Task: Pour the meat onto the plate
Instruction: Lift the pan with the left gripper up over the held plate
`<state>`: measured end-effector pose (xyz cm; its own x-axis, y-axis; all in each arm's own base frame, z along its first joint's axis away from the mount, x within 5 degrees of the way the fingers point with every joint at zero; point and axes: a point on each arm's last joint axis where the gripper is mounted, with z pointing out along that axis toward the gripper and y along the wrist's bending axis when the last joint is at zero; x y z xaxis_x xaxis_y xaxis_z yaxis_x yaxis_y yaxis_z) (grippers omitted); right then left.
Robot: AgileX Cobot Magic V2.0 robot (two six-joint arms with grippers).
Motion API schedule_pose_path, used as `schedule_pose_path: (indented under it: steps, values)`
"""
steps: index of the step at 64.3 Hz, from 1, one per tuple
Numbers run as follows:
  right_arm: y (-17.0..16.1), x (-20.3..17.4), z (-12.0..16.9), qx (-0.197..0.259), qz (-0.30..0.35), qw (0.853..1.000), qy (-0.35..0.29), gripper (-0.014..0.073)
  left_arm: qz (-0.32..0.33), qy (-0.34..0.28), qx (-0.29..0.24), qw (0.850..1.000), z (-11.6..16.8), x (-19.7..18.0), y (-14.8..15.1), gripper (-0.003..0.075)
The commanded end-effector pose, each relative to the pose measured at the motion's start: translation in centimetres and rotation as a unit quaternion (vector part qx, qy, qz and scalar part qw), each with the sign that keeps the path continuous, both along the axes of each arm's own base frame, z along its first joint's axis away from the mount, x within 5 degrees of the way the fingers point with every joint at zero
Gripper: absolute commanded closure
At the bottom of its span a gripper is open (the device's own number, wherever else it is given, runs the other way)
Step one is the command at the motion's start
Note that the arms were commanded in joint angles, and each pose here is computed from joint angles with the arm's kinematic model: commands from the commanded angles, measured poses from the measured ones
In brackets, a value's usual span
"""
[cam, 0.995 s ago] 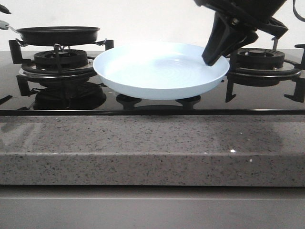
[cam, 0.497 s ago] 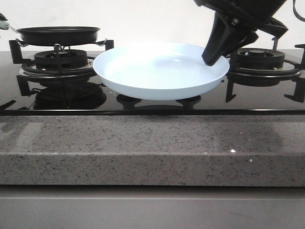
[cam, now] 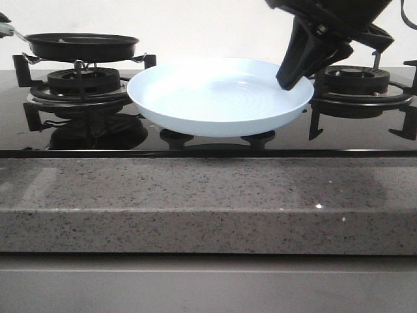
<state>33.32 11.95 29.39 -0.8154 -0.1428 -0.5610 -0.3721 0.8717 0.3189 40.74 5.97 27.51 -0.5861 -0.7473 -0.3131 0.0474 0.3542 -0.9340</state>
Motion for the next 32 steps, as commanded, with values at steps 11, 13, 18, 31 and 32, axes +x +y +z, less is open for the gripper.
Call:
schedule_pose_path:
  steps: [11,13,18,31,32]
  values:
    - [-0.1,-0.5,2.7,0.023,-0.006,0.999,-0.045,0.0700,-0.030,-0.109,-0.051,0.992,6.0,-1.6,-1.0,0.0741]
    - [-0.1,-0.5,2.7,0.023,-0.006,0.999,-0.045,0.0700,-0.031,-0.116,-0.049,0.992,6.4,-1.9,-1.1,0.0741]
    - [-0.1,-0.5,2.7,0.023,-0.006,0.999,-0.045,0.0700,-0.032,-0.134,-0.037,0.990,7.7,-2.6,-1.3,0.0741]
    - [-0.1,-0.5,2.7,0.023,-0.006,0.999,-0.045,0.0700,-0.047,-0.192,0.035,0.980,11.9,-5.8,-2.6,0.0741]
    - [-0.1,-0.5,2.7,0.023,-0.006,0.999,-0.045,0.0700,-0.045,-0.194,0.041,0.979,12.1,-6.0,-2.7,0.0741]
